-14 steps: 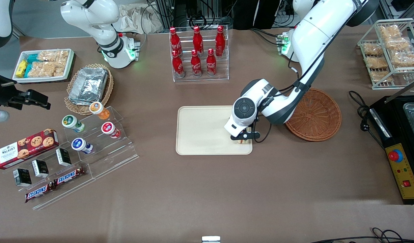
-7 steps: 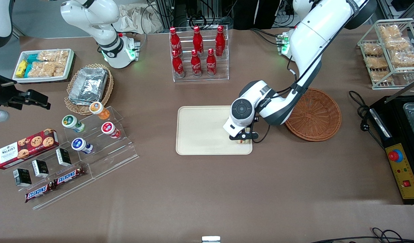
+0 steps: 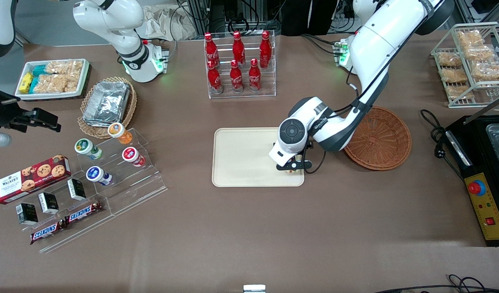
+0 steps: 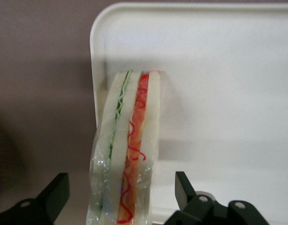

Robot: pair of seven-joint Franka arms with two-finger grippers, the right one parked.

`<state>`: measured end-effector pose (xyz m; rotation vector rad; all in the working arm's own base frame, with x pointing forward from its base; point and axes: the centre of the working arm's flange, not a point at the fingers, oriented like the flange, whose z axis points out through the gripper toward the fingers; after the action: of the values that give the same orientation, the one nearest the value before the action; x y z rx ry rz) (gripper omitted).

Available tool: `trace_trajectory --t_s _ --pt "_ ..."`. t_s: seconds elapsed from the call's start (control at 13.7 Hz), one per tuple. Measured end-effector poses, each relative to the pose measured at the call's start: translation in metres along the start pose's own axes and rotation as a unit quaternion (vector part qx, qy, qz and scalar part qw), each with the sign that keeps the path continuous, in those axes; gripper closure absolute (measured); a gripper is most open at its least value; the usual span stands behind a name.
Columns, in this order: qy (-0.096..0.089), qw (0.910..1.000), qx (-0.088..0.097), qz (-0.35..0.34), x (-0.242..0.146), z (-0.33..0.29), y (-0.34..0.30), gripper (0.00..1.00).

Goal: Place sandwich from basket to tray
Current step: 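Open the left gripper to release the sandwich onto the tray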

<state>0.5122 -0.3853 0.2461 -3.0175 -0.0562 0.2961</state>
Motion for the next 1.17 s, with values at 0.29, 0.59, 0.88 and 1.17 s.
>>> trace_trajectory --t_s 0.29,0.59,0.88,1.17 --pt "0.032 0.9994 -0.003 -0.015 -0.004 -0.065 -0.014 0.0" --pt "0.032 0.9994 -0.006 -0.013 -0.008 -0.134 -0.062 0.0" --pt "0.03 0.9995 -0.008 0.005 -0.01 -0.197 -0.137 0.0" --pt "0.037 0.9988 -0.018 0.025 -0.003 -0.233 -0.216 0.0"
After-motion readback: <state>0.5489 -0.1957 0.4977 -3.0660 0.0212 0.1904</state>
